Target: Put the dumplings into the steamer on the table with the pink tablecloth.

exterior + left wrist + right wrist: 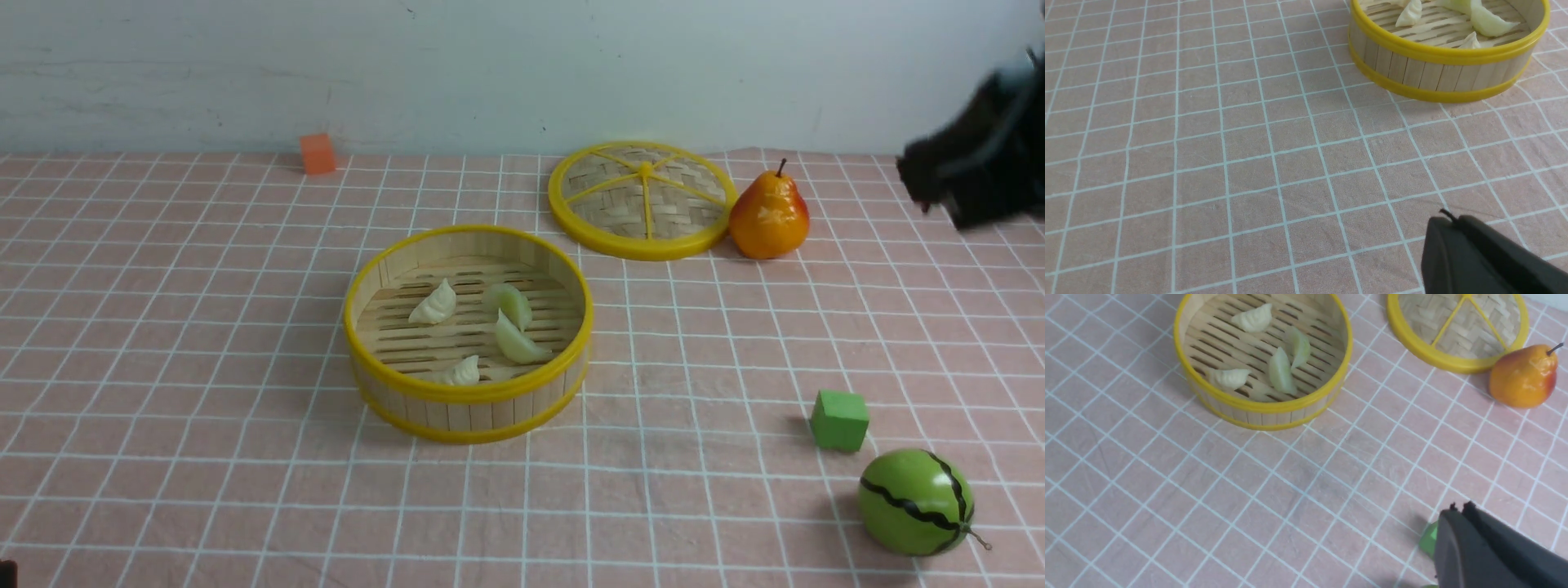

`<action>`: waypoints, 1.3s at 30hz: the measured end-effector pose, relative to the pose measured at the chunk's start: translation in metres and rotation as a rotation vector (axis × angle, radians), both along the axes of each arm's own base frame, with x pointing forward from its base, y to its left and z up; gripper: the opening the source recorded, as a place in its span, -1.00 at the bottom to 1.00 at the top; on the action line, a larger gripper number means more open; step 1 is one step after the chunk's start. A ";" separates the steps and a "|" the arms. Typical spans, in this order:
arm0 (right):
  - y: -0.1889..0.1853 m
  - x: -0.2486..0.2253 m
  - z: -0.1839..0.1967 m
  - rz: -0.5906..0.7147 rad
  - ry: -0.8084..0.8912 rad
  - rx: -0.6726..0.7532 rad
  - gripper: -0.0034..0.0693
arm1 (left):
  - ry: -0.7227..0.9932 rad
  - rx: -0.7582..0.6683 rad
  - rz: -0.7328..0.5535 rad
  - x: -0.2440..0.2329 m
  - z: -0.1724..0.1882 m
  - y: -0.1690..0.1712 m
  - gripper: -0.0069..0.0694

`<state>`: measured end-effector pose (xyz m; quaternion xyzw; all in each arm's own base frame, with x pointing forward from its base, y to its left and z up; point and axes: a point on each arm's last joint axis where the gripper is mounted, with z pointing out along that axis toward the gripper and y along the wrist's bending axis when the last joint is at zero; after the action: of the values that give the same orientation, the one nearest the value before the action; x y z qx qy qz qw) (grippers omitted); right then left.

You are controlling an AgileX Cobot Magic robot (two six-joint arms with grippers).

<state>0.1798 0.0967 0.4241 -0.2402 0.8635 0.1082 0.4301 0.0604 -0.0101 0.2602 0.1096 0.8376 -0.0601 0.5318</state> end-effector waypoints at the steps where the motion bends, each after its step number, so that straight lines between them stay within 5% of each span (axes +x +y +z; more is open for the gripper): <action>1: -0.001 -0.001 -0.001 -0.002 -0.023 0.016 -0.96 | 0.000 0.000 0.000 0.000 0.000 0.000 -0.81; 6: -0.029 -0.052 -0.088 -0.024 -0.274 0.162 -0.95 | 0.000 0.000 0.000 0.000 0.000 0.000 -0.81; 16: -0.059 -0.109 -0.210 -0.039 -0.330 0.204 -0.94 | 0.000 0.000 0.000 0.000 0.000 0.000 -0.80; 27: -0.068 -0.121 -0.244 -0.069 -0.348 0.201 -0.93 | 0.000 0.000 0.000 0.000 0.000 0.000 -0.77; 39: -0.094 -0.126 -0.247 -0.531 -0.366 0.243 -0.92 | 0.002 0.000 0.001 0.000 0.000 0.000 -0.77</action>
<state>0.0542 0.0025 0.1774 0.0306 0.7852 0.0497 0.6165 0.0604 -0.0100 0.2600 0.1093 0.8382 -0.0602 0.5309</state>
